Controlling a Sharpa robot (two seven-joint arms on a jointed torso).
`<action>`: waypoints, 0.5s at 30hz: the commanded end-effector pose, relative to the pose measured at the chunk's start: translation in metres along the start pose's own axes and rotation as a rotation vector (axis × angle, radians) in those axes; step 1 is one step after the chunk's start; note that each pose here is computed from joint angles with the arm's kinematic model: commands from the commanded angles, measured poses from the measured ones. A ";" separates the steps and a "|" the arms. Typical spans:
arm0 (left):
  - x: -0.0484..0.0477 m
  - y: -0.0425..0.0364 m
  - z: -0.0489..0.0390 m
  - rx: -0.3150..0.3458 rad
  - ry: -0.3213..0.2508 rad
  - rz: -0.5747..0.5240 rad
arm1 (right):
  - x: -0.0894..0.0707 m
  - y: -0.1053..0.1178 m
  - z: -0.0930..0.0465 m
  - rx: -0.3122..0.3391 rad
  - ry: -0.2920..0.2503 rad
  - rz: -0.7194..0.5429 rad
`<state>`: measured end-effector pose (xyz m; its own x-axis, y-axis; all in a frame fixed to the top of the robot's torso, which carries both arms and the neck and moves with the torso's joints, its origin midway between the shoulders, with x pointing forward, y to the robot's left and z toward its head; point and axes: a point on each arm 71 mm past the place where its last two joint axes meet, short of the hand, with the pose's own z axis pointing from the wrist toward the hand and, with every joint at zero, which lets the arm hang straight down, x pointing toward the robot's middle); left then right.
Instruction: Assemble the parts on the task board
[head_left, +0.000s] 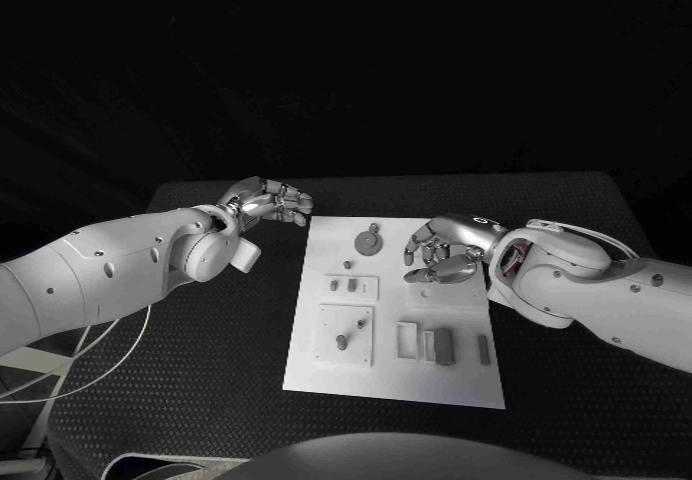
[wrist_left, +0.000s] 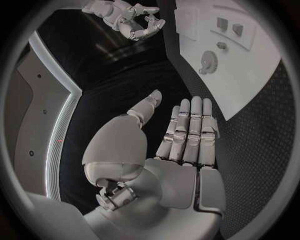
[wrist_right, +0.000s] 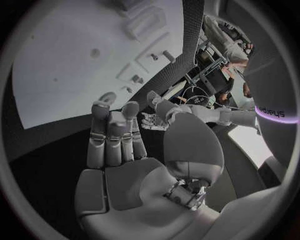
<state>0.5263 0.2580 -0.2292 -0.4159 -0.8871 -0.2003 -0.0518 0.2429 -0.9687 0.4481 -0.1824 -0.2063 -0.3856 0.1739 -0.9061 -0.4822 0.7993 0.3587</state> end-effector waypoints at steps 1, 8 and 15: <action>0.0004 -0.0014 0.0008 0.009 0.006 -0.009 | 0.010 -0.009 -0.005 0.113 0.141 0.045; 0.0002 -0.0012 0.0010 0.008 0.007 -0.009 | 0.026 -0.028 -0.025 0.252 0.328 0.132; 0.0003 -0.0012 0.0013 0.009 0.008 -0.009 | 0.040 -0.046 -0.044 0.386 0.478 0.200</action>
<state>0.5273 0.2594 -0.2295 -0.4117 -0.8888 -0.2013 -0.0532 0.2439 -0.9683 0.4277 -0.2335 -0.2406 -0.6946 0.1473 -0.7042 -0.1600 0.9226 0.3509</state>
